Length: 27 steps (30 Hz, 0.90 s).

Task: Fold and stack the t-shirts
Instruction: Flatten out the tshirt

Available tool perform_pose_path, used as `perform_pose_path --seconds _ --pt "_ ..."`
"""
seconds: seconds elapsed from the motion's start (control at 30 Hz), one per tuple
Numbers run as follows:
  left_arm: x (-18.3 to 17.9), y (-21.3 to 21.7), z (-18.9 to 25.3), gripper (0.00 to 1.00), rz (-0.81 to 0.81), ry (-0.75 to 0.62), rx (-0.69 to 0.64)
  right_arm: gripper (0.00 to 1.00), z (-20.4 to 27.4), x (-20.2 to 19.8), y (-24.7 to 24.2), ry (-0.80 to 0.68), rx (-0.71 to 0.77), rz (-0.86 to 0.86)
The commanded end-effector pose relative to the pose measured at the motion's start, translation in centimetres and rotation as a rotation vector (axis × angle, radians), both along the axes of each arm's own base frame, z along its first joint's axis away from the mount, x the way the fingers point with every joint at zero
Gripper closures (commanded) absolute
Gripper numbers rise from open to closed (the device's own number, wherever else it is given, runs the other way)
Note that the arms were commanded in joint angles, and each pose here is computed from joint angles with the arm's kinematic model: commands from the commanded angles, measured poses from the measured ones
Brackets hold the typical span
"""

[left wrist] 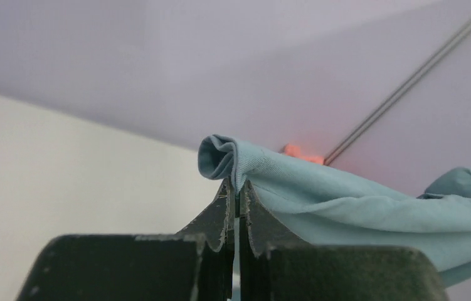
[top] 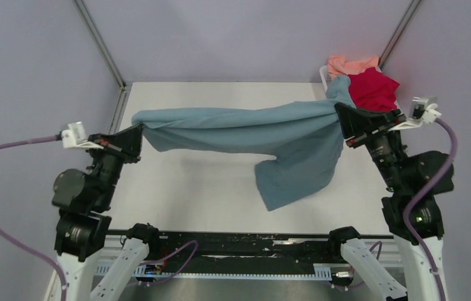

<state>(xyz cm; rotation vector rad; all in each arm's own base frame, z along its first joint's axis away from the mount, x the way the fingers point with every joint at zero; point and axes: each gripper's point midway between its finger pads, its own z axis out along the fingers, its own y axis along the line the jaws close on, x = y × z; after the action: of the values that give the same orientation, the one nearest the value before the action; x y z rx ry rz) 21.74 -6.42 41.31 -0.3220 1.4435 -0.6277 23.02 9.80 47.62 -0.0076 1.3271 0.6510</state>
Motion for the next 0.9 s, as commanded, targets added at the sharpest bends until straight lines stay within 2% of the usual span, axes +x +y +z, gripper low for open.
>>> perform_pose_path --seconds 0.0,0.13,0.23,0.33,0.43,0.53,0.67,0.8,0.83,0.87 --pt "-5.7 0.8 7.4 1.0 -0.032 -0.205 0.02 1.0 5.5 -5.2 1.4 -0.119 0.002 0.143" --pt "-9.3 1.3 11.8 1.0 -0.048 -0.319 0.028 1.0 9.6 -8.4 1.1 -0.21 0.017 0.17" --pt "-10.7 0.9 13.3 1.0 -0.089 -0.36 0.047 1.0 11.9 -10.1 0.6 -0.268 0.025 0.165" --pt "-10.9 0.9 13.9 1.0 -0.087 -0.368 0.052 1.0 13.0 -9.8 0.6 -0.287 0.014 0.157" --pt "-9.7 1.2 13.5 1.0 -0.056 -0.343 0.047 1.0 13.3 -7.8 0.5 -0.265 0.007 0.124" --pt "-6.8 1.9 11.8 1.0 0.013 -0.273 0.045 1.0 12.2 -3.5 0.5 -0.195 0.002 0.07" --pt "-0.7 3.0 7.3 1.0 0.152 -0.108 0.053 1.0 7.8 4.6 0.9 -0.054 -0.022 -0.011" --pt "6.8 3.9 -1.6 1.0 0.303 0.143 0.097 0.98 -0.7 13.3 1.5 0.14 -0.023 -0.084" --pt "9.1 4.9 -5.2 1.0 0.387 0.246 0.132 0.97 -3.8 15.8 1.9 0.202 -0.029 -0.097" --pt "10.1 5.3 -6.9 1.0 0.431 0.295 0.146 0.96 -6.8 17.8 2.1 0.256 -0.035 -0.107"
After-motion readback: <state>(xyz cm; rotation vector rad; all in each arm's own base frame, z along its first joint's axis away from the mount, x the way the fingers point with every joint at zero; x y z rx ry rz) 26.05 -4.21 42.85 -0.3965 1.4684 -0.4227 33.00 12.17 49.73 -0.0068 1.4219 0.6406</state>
